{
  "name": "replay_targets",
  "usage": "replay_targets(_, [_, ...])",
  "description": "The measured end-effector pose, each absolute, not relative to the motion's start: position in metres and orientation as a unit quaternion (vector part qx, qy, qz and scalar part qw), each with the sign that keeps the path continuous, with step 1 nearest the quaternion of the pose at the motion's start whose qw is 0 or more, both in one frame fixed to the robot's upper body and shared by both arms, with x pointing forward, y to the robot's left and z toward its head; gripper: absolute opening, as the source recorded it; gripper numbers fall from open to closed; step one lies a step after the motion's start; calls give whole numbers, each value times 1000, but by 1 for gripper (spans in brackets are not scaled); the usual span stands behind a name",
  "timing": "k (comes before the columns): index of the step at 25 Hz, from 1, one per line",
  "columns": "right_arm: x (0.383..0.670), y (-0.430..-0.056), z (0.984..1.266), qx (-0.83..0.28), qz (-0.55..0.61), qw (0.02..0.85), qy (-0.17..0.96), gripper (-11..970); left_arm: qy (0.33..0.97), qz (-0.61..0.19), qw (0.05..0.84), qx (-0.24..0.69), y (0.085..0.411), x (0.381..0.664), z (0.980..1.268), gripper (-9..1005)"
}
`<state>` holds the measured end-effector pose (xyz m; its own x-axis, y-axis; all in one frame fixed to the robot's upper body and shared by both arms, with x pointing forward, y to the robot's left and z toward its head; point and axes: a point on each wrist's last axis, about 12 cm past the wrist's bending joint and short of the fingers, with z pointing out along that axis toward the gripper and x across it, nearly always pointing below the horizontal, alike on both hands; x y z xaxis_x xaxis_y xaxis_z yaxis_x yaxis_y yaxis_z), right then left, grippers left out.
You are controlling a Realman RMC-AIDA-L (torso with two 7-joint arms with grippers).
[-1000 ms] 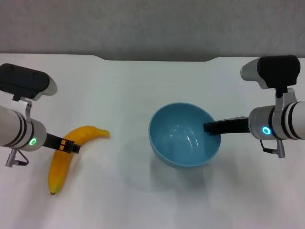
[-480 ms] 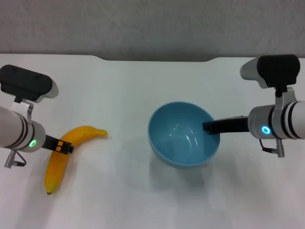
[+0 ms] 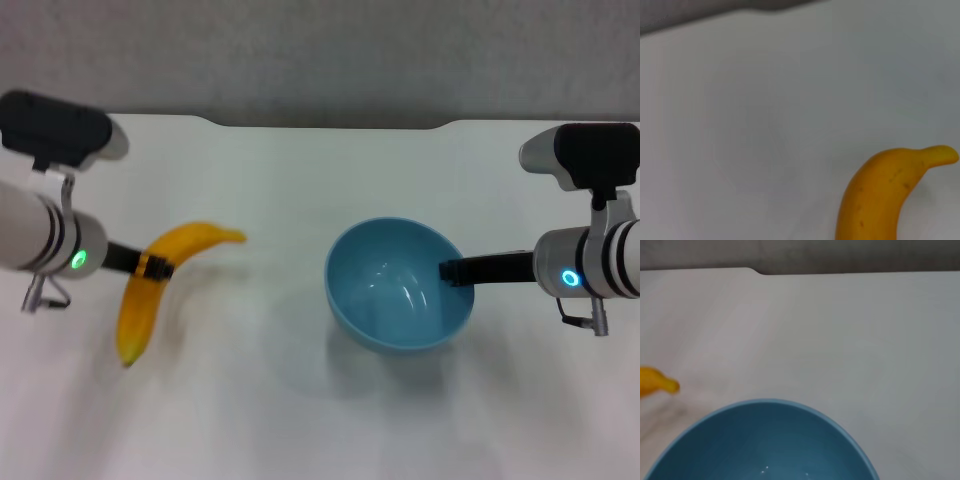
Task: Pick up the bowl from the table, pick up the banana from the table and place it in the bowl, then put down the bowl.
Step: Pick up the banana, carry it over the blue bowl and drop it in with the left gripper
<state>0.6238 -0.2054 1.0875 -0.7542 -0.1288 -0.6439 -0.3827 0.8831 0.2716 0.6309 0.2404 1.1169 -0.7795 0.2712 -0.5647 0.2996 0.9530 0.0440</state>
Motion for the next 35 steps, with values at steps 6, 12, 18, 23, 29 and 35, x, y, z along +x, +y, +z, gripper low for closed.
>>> replay_targets(6, [628,-213,1083,-127,187,312,923,28,911,-106,365,162,210,636,1166,437])
replay_targets(12, [640,-200,1087,-136,187,300,925,29,874,-194,409,177,183,635,1190,437])
replay_targets(18, [652,-180,1103,-155,194,310,918,29,837,-265,447,171,170,632,1195,436])
replay_targets(23, [659,-164,1115,-168,204,317,911,29,831,-277,457,155,171,629,1183,436])
replay_targets(29, [660,-161,1119,-168,213,320,908,29,823,-286,468,149,170,622,1163,436])
replay_targets(35, [661,-163,1120,-168,210,323,907,29,823,-295,464,140,175,620,1151,439])
